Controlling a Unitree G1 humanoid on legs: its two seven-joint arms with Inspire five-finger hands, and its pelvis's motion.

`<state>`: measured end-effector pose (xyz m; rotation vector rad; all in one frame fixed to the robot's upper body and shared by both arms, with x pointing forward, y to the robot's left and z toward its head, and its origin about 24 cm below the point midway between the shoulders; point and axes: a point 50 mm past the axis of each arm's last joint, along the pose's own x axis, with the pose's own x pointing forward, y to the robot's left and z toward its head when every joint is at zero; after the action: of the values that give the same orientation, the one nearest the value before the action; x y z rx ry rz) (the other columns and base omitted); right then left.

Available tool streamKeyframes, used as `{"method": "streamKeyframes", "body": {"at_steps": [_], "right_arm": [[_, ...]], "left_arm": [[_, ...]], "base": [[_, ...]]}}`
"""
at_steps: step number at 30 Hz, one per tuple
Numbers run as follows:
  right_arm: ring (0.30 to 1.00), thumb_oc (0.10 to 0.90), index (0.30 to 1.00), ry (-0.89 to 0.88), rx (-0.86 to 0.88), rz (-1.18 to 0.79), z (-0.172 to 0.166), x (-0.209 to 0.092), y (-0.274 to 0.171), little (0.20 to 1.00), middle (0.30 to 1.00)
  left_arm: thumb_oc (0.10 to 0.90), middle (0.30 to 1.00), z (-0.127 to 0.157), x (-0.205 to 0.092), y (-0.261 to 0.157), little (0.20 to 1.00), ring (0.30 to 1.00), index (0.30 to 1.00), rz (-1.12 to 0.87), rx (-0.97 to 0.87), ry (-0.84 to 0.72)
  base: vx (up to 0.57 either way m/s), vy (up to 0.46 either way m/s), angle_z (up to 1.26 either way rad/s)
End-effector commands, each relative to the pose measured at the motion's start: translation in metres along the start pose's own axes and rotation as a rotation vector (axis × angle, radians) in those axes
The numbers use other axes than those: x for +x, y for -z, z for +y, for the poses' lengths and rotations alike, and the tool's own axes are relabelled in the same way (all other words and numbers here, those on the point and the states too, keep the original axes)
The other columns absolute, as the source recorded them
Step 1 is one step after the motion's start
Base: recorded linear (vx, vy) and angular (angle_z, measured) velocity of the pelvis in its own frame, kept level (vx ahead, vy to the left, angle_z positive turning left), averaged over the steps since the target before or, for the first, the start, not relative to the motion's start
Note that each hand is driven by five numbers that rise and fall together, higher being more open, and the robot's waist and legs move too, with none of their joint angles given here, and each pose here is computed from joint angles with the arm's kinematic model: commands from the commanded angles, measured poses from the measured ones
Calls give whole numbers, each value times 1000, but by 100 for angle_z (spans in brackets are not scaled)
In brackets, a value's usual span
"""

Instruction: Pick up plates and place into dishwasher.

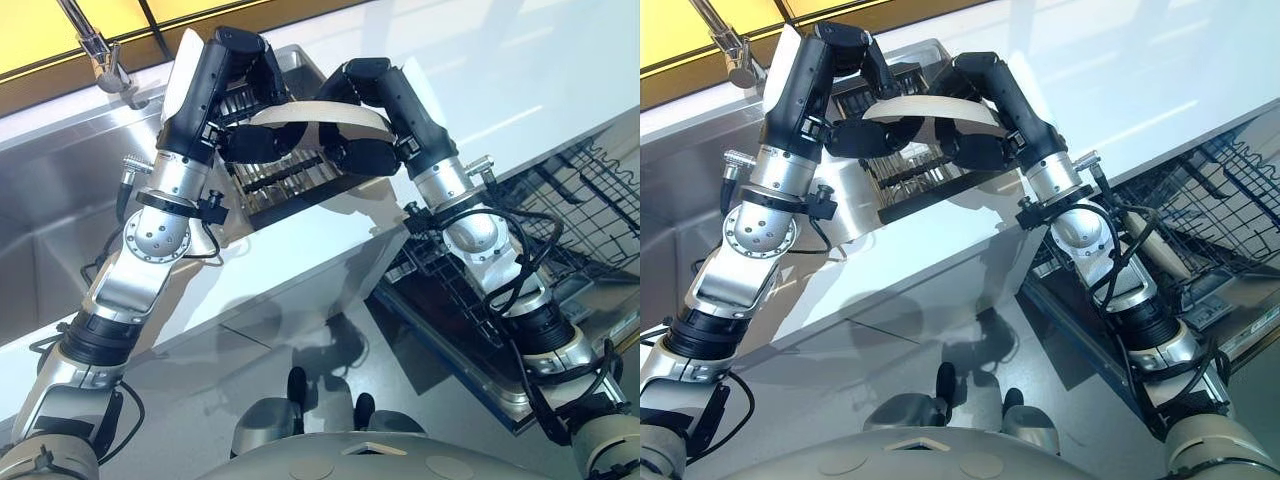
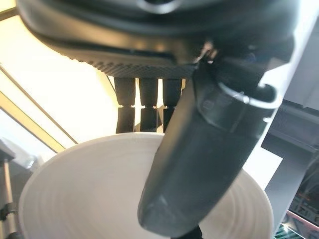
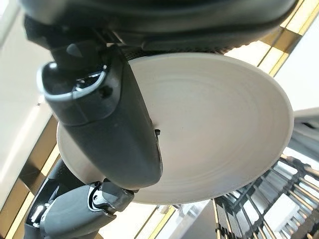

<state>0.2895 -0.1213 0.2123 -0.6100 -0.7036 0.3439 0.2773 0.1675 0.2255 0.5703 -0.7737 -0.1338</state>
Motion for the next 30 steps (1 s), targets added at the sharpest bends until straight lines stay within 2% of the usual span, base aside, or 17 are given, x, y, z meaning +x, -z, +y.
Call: {"method": "streamKeyframes", "body": {"at_steps": [1,7,13,18,24,30], "right_arm": [[300,100,300,208,-104,-76,-45,-5,-10,200,300],[300,100,300,339,-156,-69,-65,-12,-6,200,300],[300,100,300,646,-296,-107,-104,-28,-9,200,300],[300,100,300,926,-411,-86,-136,-60,-5,200,300],[300,100,300,1108,-508,138,-160,-109,20,200,300],[300,100,300,1136,-488,419,-153,-164,53,200,300]], "left_arm": [[800,900,35,2,-20,900,900,900,-135,104,-128],[800,900,38,-5,7,900,900,900,58,54,-28],[800,900,35,-24,44,900,900,900,277,27,28],[800,900,31,-47,66,900,900,900,413,-12,17],[800,900,30,-77,87,900,900,900,550,-35,-34],[800,900,37,-99,98,900,900,900,633,-15,-77]], "base": [[0,0,0],[0,0,0],[7,-3,-3],[18,-21,-9],[18,-38,-15],[33,-47,-17]]}}
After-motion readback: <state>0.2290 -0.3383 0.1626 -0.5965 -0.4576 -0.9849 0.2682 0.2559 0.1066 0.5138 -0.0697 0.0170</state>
